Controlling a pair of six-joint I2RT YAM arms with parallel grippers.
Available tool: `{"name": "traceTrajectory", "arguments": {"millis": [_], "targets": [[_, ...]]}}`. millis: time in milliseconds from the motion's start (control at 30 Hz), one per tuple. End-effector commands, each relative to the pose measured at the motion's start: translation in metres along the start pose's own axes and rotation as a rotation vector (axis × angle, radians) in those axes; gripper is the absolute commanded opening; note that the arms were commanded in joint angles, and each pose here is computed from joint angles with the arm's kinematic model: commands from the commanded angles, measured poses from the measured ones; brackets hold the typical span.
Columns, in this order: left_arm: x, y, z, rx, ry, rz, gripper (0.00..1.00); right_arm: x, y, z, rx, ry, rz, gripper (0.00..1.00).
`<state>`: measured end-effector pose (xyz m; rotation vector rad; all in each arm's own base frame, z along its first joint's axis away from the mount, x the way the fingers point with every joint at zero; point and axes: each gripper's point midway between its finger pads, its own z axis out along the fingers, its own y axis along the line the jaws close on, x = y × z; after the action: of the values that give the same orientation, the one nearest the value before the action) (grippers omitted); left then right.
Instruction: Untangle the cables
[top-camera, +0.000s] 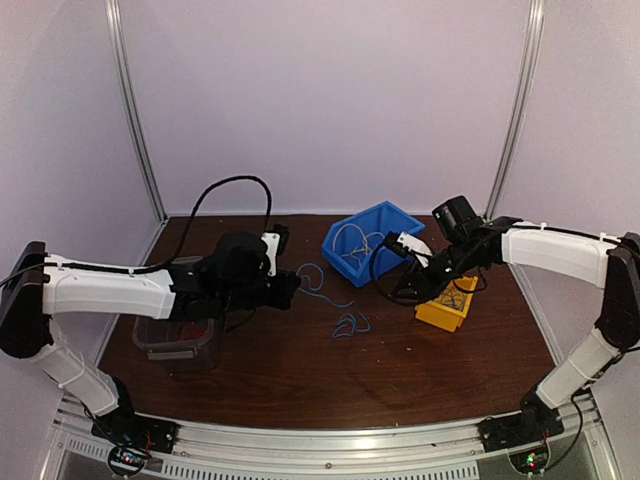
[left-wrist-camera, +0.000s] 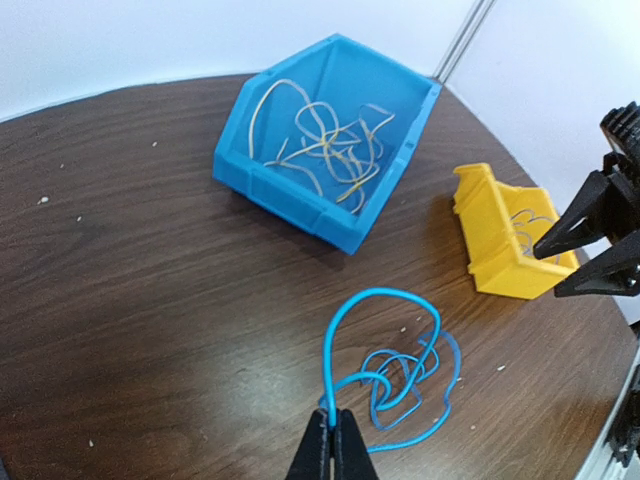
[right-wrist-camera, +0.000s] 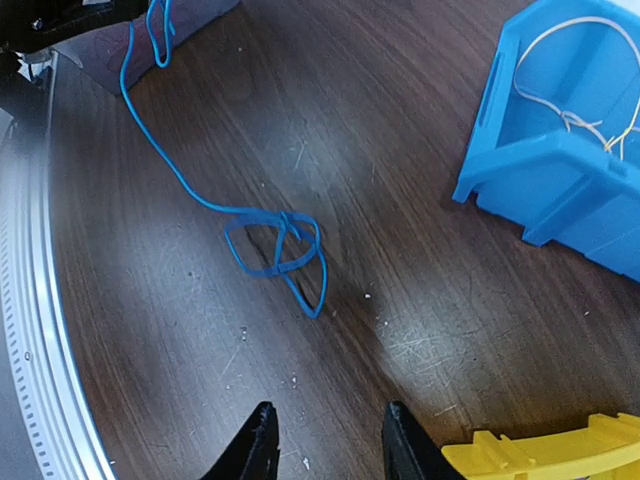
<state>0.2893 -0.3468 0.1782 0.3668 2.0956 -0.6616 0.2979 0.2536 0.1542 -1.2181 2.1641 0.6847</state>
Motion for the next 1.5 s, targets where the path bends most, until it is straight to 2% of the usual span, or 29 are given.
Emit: {"name": "traceTrajectory", "arguments": {"millis": [0, 233, 367, 500, 700, 900, 1067, 1467], "targets": [[0.044, 0.037, 0.007, -0.154, 0.151, 0.066, 0.0, 0.01, 0.002, 0.026, -0.014, 0.03, -0.028, 0.37], [0.039, 0.039, 0.001, -0.16, 0.129, 0.042, 0.0, 0.024, 0.019, 0.072, -0.069, 0.112, -0.073, 0.26], [0.037, 0.041, -0.009, -0.154, 0.109, 0.024, 0.0, 0.002, 0.016, 0.086, -0.075, 0.074, -0.055, 0.16], [0.04, 0.042, -0.011, -0.153, 0.115, 0.017, 0.0, -0.005, 0.037, 0.098, -0.137, 0.062, -0.099, 0.11], [0.043, 0.039, -0.005, -0.14, 0.118, 0.005, 0.0, 0.012, 0.086, 0.104, -0.216, 0.131, -0.354, 0.21], [0.04, 0.034, -0.001, -0.119, 0.116, 0.009, 0.0, 0.004, 0.073, 0.112, -0.134, 0.152, -0.522, 0.32], [0.037, 0.034, -0.003, -0.126, 0.114, 0.018, 0.0, 0.001, 0.065, 0.13, -0.123, 0.194, -0.589, 0.37], [0.028, 0.038, -0.004, -0.132, 0.097, 0.019, 0.0, 0.024, 0.071, 0.151, -0.231, 0.266, -0.611, 0.37]]}}
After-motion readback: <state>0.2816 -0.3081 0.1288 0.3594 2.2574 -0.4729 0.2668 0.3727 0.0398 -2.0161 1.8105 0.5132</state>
